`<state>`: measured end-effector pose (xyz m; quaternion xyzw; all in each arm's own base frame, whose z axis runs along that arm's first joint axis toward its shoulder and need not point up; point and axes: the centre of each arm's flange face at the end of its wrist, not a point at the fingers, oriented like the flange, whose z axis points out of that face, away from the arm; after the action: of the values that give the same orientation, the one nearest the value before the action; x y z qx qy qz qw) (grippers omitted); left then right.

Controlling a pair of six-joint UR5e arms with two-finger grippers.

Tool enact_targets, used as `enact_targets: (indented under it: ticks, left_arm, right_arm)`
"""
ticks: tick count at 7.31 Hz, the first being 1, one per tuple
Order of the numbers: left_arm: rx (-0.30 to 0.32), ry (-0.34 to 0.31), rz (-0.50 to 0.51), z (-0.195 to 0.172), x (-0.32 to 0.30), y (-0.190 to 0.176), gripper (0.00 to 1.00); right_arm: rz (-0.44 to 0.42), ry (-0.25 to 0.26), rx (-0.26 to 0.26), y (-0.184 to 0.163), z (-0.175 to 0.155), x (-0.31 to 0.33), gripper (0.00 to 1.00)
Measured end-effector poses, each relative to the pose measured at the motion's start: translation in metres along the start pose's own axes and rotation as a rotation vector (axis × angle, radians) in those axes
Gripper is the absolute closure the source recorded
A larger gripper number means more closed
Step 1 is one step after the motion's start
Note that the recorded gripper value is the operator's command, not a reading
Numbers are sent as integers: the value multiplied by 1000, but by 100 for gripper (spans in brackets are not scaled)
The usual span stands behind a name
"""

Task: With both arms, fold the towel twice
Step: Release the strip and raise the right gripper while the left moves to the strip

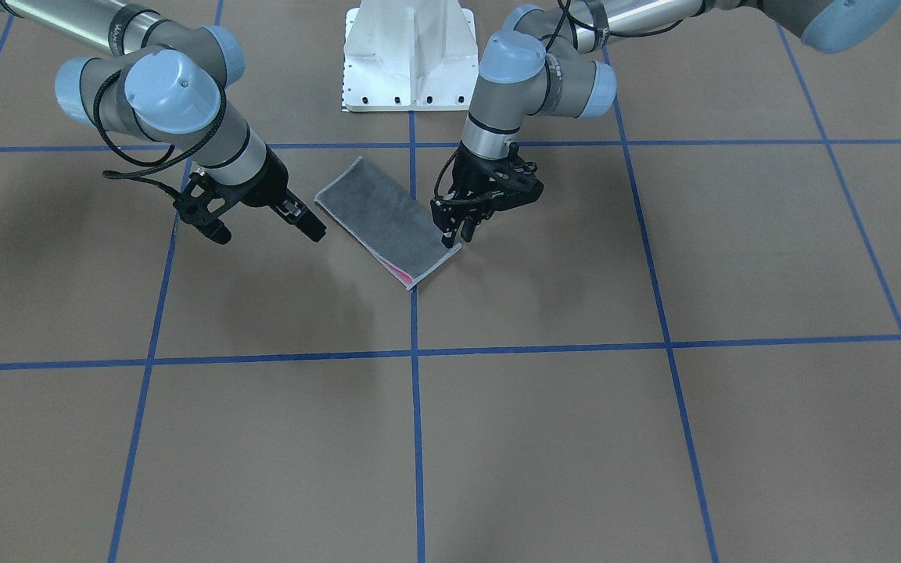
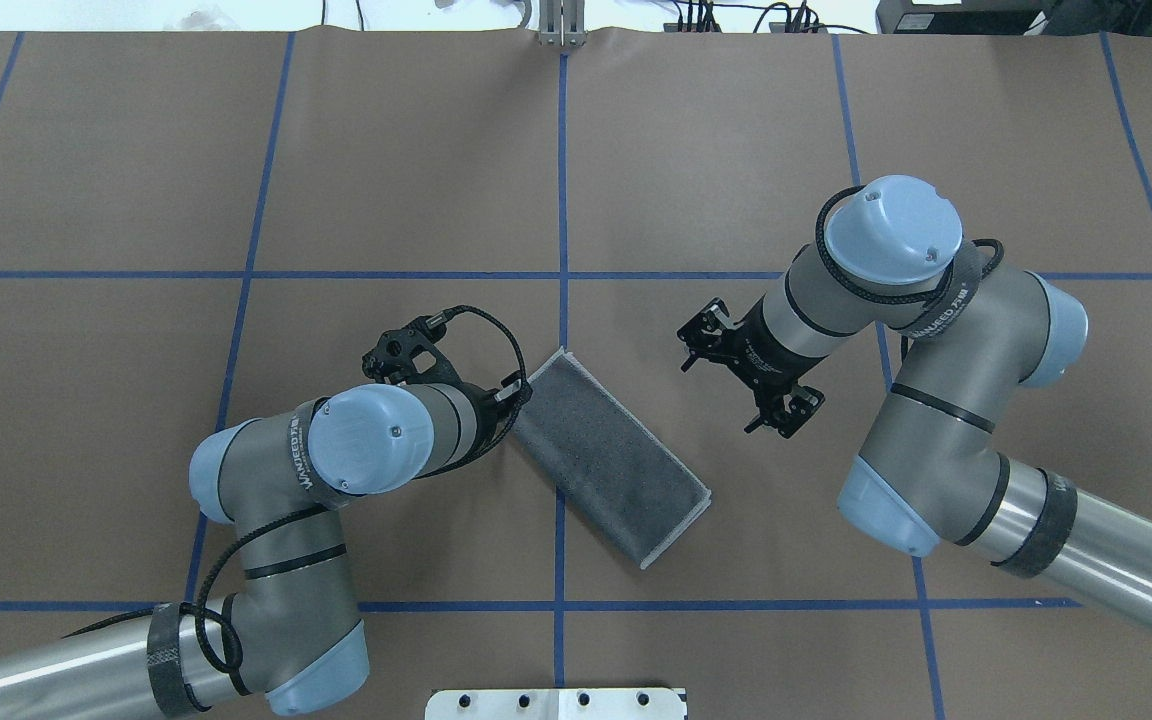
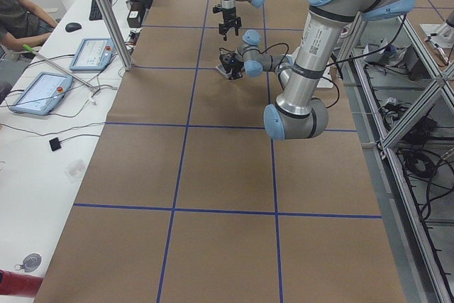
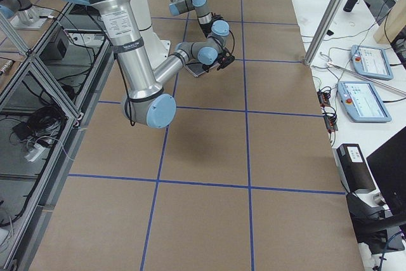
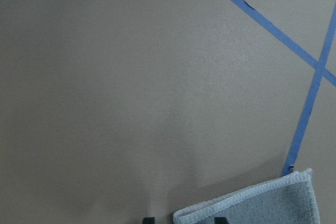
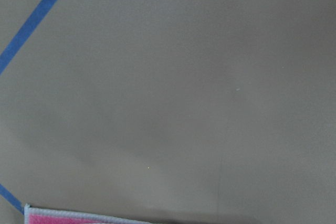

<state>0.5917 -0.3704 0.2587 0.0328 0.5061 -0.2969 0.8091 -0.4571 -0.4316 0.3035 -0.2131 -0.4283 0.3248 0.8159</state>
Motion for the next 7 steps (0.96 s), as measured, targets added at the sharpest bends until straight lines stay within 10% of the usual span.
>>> enact_targets:
  ticks: [5, 7]
  left_arm:
    - [4, -2, 22, 4, 5, -1, 81]
    - [6, -3, 22, 4, 5, -3, 68]
  right_arm:
    - [10, -1, -1, 1, -1, -1, 0]
    - [10, -3, -2, 2, -1, -2, 0]
